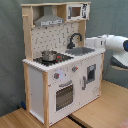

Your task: Play with the kitchen

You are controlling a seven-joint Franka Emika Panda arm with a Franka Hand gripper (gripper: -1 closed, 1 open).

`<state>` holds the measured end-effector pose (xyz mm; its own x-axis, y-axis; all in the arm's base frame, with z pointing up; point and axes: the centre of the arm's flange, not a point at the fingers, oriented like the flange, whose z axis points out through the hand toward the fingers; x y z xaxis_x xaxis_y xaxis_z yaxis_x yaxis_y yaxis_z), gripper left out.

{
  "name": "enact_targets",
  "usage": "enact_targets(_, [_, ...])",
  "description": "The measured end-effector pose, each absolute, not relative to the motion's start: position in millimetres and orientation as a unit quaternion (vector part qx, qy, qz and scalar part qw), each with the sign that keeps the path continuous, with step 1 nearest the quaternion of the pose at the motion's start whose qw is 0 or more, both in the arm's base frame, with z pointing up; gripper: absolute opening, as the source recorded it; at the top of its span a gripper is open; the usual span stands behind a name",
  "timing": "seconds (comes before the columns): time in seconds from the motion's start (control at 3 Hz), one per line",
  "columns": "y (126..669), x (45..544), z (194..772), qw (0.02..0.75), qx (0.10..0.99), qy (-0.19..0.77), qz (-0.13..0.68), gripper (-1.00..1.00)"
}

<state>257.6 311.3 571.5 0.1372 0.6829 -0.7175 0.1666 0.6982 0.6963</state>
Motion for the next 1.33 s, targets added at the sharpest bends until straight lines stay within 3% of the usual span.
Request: enact_targets(1.33, [309, 335, 639, 0.650, 0.349, 0.650, 0.184, 1.00])
